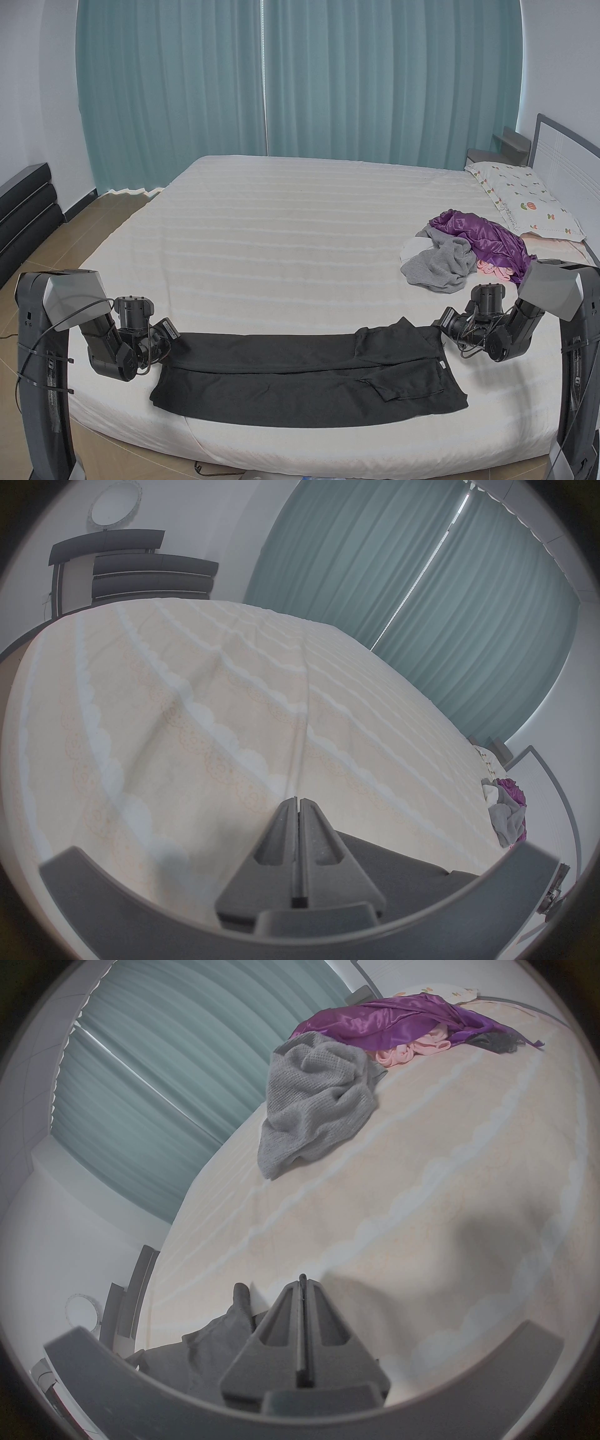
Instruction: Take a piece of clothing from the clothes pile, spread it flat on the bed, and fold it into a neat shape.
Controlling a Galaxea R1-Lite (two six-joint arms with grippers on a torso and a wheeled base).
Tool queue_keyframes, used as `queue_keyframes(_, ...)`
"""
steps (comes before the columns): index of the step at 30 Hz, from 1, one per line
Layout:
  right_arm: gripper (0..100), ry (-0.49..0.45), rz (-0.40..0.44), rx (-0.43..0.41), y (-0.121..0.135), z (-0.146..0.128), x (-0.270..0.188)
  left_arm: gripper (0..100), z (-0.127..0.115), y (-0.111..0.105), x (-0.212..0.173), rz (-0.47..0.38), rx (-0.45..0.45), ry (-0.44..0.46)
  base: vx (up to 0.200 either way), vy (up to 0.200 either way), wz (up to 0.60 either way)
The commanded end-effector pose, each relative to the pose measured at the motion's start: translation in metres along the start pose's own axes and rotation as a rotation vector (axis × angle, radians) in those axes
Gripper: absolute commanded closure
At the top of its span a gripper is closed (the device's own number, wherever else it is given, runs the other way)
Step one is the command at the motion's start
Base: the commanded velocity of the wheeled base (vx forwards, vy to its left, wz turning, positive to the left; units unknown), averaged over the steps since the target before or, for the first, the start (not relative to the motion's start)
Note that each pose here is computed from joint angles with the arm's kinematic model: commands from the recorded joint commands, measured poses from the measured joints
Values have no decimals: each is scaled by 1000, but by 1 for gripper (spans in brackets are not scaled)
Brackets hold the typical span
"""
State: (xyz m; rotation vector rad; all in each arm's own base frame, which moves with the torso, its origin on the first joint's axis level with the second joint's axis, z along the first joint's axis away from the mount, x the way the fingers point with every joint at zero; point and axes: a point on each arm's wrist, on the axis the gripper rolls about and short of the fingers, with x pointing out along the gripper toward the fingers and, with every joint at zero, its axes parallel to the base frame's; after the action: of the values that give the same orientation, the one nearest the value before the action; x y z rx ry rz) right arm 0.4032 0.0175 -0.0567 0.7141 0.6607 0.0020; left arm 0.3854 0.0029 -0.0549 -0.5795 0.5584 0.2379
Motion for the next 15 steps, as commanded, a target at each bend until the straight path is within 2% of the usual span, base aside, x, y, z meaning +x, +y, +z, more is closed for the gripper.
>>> queue_keyframes(1, 100, -12, -2, 6, -1, 5, -3, 100, 0, 0, 0, -1, -1, -2, 0, 0, 0)
queue_keyframes(10, 100, -6, -7, 7, -3, 3, -2, 100, 1, 0, 0, -2, -5, -3, 0, 0, 0)
queue_keyframes(11, 0, -5, -8, 8, -3, 2, -2, 0, 1, -1, 0, -4, -4, -3, 0, 0, 0)
queue_keyframes(15, 0, -5, -5, 9, -3, 3, -3, 0, 2, -1, 0, -5, -23, -8, 0, 0, 0)
